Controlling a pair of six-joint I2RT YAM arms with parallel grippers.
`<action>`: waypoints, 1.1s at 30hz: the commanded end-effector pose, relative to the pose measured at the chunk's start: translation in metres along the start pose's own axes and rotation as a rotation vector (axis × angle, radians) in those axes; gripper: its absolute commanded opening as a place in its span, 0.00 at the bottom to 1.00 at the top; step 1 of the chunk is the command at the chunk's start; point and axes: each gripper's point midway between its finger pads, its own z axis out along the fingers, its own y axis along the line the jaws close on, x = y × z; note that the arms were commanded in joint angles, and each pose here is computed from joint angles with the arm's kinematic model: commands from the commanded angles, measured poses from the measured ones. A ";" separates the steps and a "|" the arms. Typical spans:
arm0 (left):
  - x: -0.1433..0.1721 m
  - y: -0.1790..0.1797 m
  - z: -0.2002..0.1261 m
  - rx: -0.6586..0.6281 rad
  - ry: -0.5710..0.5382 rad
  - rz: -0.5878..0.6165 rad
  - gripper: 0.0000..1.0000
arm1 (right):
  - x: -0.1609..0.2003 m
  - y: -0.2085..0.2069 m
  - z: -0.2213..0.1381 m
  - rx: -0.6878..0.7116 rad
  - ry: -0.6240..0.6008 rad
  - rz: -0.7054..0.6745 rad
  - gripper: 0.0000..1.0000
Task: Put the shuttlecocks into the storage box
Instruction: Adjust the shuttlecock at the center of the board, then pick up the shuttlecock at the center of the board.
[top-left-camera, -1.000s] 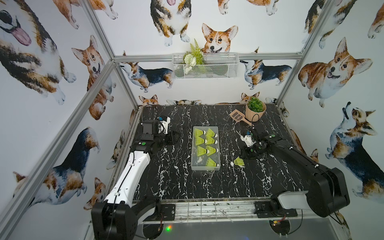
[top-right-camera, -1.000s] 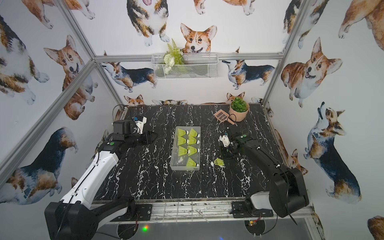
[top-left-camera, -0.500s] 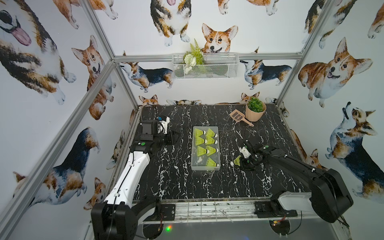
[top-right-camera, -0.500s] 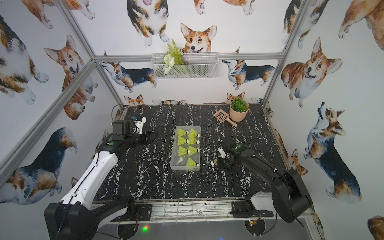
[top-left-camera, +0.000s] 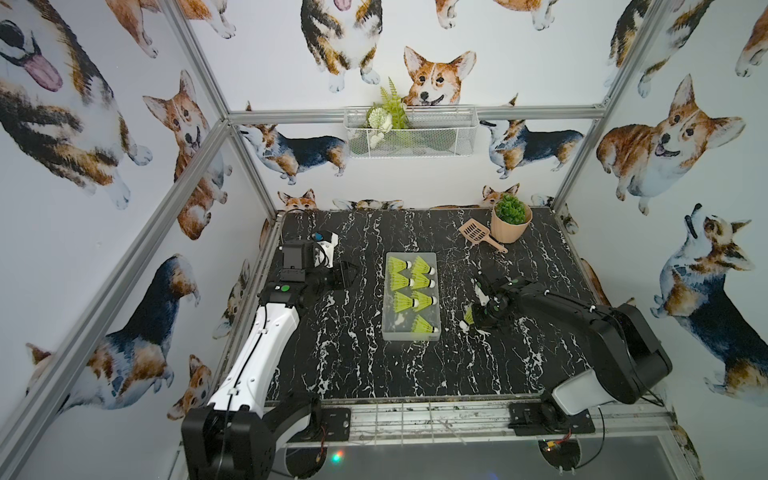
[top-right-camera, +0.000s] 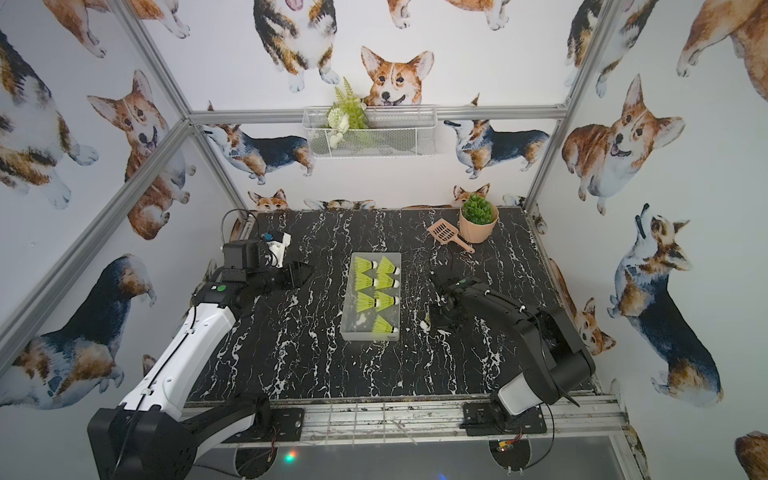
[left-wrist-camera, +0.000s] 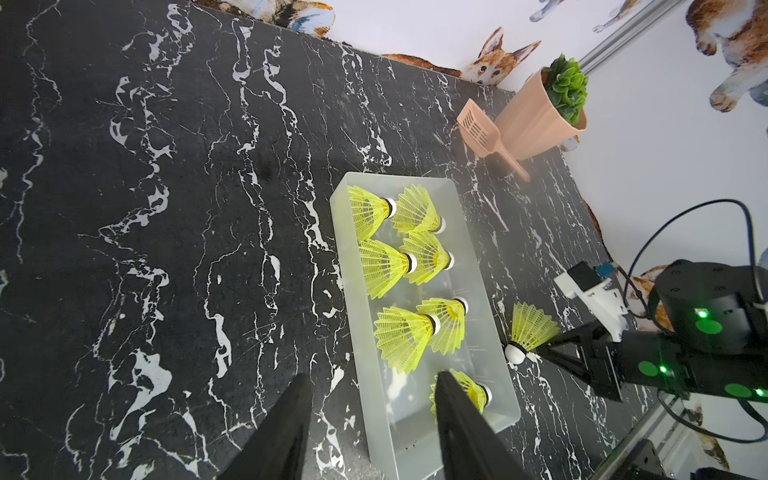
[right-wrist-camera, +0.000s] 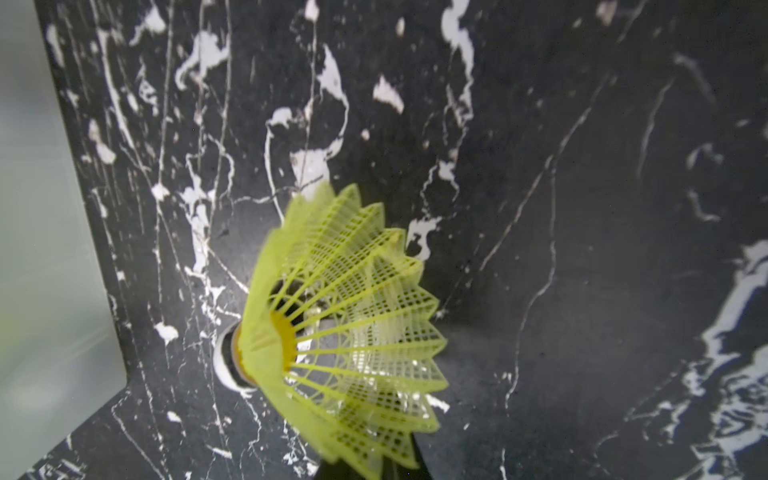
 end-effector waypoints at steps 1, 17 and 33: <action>-0.005 0.000 -0.002 -0.003 -0.019 0.020 0.51 | -0.017 -0.005 0.004 0.057 -0.035 -0.044 0.13; -0.005 0.002 -0.003 -0.012 -0.019 0.019 0.52 | -0.032 0.030 -0.008 -0.111 -0.066 -0.037 0.28; -0.005 0.002 -0.004 -0.010 -0.023 0.014 0.51 | -0.032 0.066 0.005 -0.136 -0.079 0.055 0.56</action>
